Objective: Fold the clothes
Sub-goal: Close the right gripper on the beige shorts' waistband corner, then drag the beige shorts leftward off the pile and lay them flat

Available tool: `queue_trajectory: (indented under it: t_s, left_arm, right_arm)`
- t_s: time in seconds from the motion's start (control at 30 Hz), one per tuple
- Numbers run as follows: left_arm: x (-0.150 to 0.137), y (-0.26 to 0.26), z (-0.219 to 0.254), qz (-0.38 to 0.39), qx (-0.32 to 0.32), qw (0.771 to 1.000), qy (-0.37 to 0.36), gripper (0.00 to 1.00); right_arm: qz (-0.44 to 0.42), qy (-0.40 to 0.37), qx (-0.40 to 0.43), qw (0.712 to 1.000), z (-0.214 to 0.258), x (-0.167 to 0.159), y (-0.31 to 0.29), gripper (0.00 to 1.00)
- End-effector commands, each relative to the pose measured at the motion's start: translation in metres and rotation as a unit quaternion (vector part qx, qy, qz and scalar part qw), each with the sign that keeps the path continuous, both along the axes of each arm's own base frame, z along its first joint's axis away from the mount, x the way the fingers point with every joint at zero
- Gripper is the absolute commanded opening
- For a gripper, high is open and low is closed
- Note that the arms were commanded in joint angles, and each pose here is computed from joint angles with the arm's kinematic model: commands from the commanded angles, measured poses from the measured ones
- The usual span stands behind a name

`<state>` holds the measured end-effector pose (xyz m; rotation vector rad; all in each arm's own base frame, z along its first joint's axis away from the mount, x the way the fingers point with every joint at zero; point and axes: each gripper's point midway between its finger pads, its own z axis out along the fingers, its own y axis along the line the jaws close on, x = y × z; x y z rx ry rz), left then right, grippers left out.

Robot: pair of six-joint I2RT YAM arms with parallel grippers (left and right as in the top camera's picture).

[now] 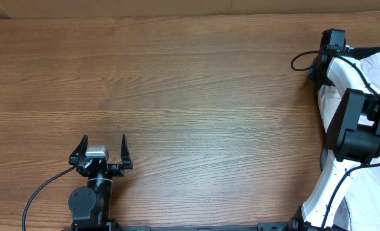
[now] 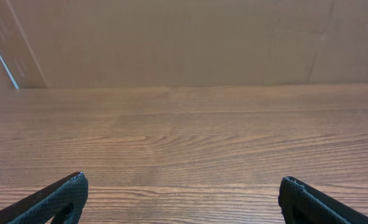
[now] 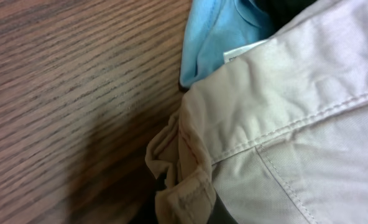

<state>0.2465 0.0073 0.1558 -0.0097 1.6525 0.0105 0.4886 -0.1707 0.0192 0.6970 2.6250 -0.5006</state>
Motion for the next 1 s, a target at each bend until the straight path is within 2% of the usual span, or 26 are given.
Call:
queue_trajectory:
  t_s: [0.0, 0.33, 0.67, 0.8, 0.97]
  left_arm:
    - [0.0, 0.003, -0.001, 0.008, -0.004, 1.0, 0.0, 1.0]
    - [0.0, 0.003, -0.001, 0.008, -0.004, 1.0, 0.0, 1.0]
    - [0.0, 0.003, -0.001, 0.008, -0.004, 1.0, 0.0, 1.0]
    - [0.0, 0.003, -0.001, 0.008, -0.004, 1.0, 0.0, 1.0]
    - [0.0, 0.003, -0.001, 0.008, -0.004, 1.0, 0.0, 1.0]
  right_arm:
    - [-0.017, -0.07, -0.007, 0.997, 0.067, 0.008, -0.008, 0.04]
    - [0.004, -0.151, -0.025, 0.988, 0.16, 0.006, 0.009, 0.04]
    - [0.06, -0.176, -0.021, 0.982, 0.187, 0.015, 0.063, 0.04]
    - [0.163, -0.204, 0.056, 0.964, 0.189, 0.037, 0.141, 0.04]
    - [0.254, -0.265, 0.141, 0.919, 0.208, 0.054, 0.253, 0.04]
